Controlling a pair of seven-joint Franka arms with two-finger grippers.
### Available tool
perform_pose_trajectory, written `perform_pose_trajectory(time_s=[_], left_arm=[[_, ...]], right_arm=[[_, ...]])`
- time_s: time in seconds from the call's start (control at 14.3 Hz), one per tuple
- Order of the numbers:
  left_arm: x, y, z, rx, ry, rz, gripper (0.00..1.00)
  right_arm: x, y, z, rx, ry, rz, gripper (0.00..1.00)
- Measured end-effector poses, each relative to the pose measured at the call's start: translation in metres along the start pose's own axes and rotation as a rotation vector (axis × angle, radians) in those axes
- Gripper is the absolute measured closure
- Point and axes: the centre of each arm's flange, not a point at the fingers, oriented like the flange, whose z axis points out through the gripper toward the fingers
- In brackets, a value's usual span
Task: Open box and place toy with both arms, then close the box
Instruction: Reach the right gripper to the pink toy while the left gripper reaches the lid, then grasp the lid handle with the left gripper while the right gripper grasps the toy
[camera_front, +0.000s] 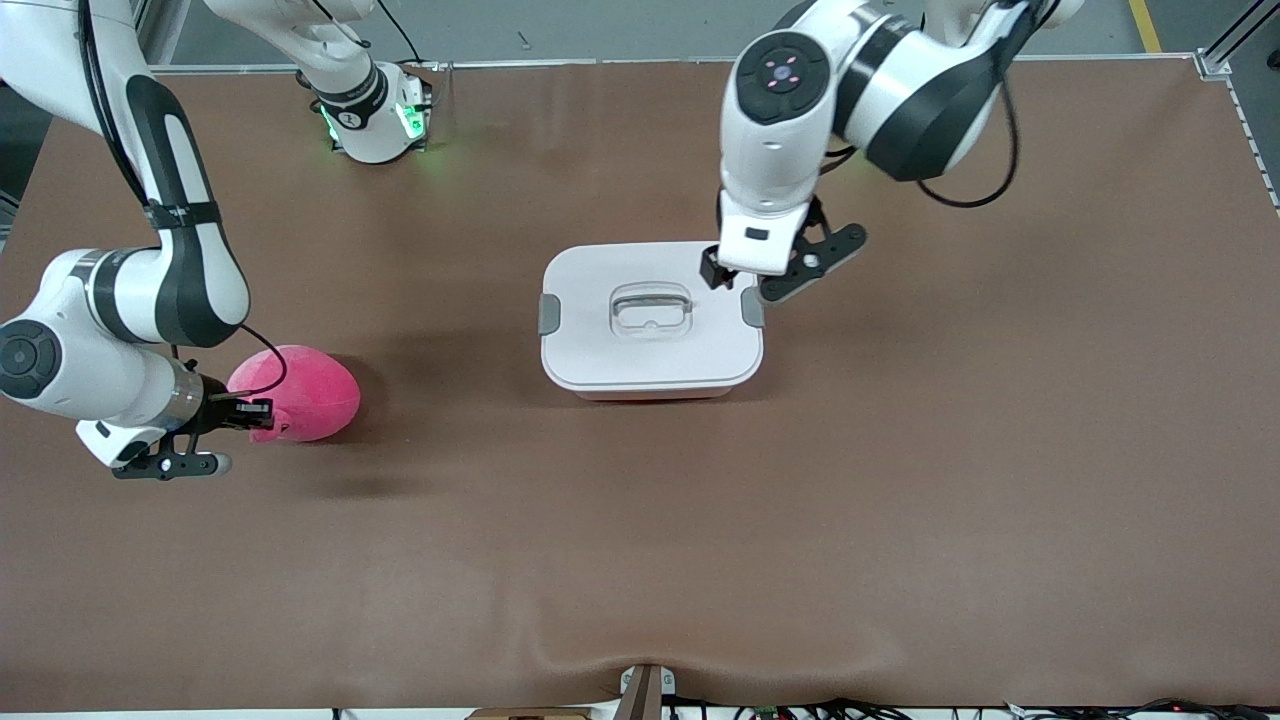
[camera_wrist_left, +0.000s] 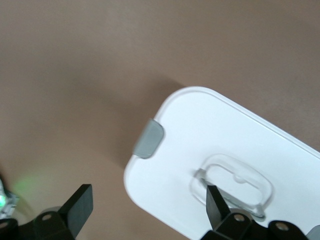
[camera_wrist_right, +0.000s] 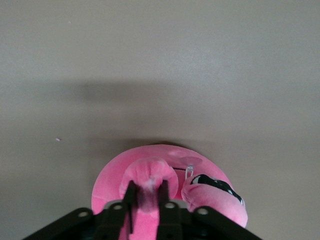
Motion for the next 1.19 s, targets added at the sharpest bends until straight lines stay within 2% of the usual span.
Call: perform_pose_trajectory(time_s=[0.07, 0.28, 0.49, 0.84, 1.05, 1.19], left_arm=[[-0.011, 0.01, 0.009, -0.004, 0.01, -0.037, 0.0], [-0.033, 0.031, 0.036, -0.008, 0.011, -0.191, 0.0], [-0.05, 0.045, 0.06, 0.005, 0.002, -0.358, 0.0], [-0.063, 0.059, 0.077, -0.013, -0.011, -0.575, 0.05], [-0.067, 0.062, 0.079, -0.023, -0.016, -0.676, 0.05], [-0.066, 0.064, 0.078, -0.041, -0.023, -0.748, 0.05]], right_arm=[[0.0, 0.0, 0.0, 0.0, 0.0, -0.002, 0.93], [0.0, 0.0, 0.0, 0.0, -0.003, -0.023, 0.93], [-0.001, -0.001, -0.01, 0.006, -0.045, -0.086, 0.93], [0.0, 0.005, -0.069, 0.02, -0.099, -0.194, 0.94], [-0.004, -0.001, -0.095, 0.034, -0.143, -0.234, 0.94], [-0.004, -0.009, -0.107, 0.04, -0.144, -0.251, 0.94]])
